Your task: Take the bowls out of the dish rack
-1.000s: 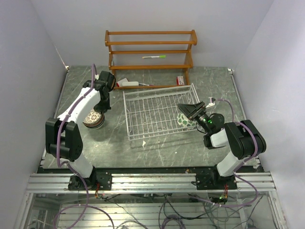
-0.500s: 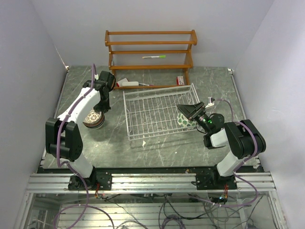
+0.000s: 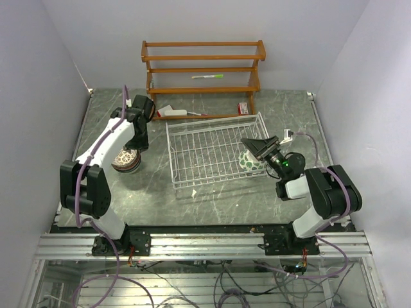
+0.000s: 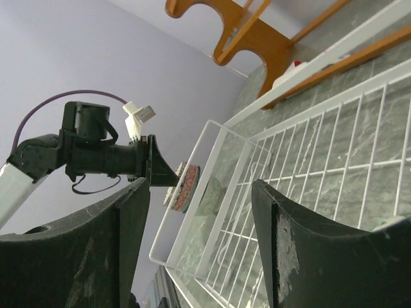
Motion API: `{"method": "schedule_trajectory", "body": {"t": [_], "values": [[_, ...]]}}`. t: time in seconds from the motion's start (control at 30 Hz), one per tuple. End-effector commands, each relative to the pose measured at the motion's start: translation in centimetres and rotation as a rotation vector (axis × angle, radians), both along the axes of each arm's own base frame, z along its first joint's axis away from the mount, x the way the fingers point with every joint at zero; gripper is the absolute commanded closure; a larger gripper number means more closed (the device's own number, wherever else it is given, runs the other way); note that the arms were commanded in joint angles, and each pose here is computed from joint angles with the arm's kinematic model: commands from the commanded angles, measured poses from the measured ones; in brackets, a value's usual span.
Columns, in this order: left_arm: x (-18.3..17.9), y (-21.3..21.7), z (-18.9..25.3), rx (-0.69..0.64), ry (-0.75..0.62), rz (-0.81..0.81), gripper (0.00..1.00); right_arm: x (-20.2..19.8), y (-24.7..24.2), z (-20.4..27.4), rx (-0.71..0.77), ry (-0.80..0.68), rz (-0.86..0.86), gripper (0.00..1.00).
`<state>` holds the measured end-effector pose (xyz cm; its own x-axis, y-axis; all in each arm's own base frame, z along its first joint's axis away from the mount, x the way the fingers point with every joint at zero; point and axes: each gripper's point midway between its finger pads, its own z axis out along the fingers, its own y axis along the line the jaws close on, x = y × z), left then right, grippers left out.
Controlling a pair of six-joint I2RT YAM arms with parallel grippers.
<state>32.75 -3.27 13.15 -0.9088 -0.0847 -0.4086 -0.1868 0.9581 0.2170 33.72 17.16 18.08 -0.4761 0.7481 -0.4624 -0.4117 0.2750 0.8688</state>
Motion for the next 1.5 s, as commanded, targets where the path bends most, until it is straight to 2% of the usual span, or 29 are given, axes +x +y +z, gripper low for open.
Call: {"method": "schedule_trajectory", "body": {"t": [0.0,0.23,0.4,0.57,0.73,0.9,1.03,1.23,1.37,1.47], "values": [[0.4,0.4,3.3,-0.006,-0.093,0.017,0.49,0.4,-0.5,3.8,-0.015,-0.148,-0.036,0.36],[0.3,-0.5,6.0,-0.083,-0.186,0.005,0.43,1.7,-1.6,4.2,-0.167,-0.134,-0.124,0.34],[0.2,-2.2,8.9,-0.203,-0.307,-0.033,0.42,3.0,-4.0,3.0,-0.452,-0.035,-0.250,0.28],[0.2,-6.1,13.0,-0.456,-0.509,-0.133,0.43,3.2,-5.4,0.6,-0.677,0.111,-0.241,0.16],[-1.0,-11.0,17.3,-0.752,-0.648,-0.300,0.43,2.8,-6.0,-0.6,-0.796,0.174,-0.216,0.15],[-2.3,-14.4,18.7,-0.976,-0.672,-0.410,0.43,2.3,-6.3,-1.4,-0.935,0.220,-0.184,0.20],[-2.0,-14.8,17.1,-1.004,-0.651,-0.390,0.44,1.8,-5.9,-2.3,-1.052,0.263,-0.162,0.23],[-2.0,-14.5,16.0,-0.979,-0.631,-0.374,0.44,1.1,-5.1,-3.8,-1.216,0.323,-0.181,0.22],[-2.0,-14.2,15.5,-0.952,-0.625,-0.370,0.44,0.9,-4.7,-4.7,-1.300,0.359,-0.226,0.17],[-2.0,-14.1,15.1,-0.944,-0.615,-0.372,0.43,0.8,-4.8,-5.2,-1.347,0.391,-0.264,0.07]]}}
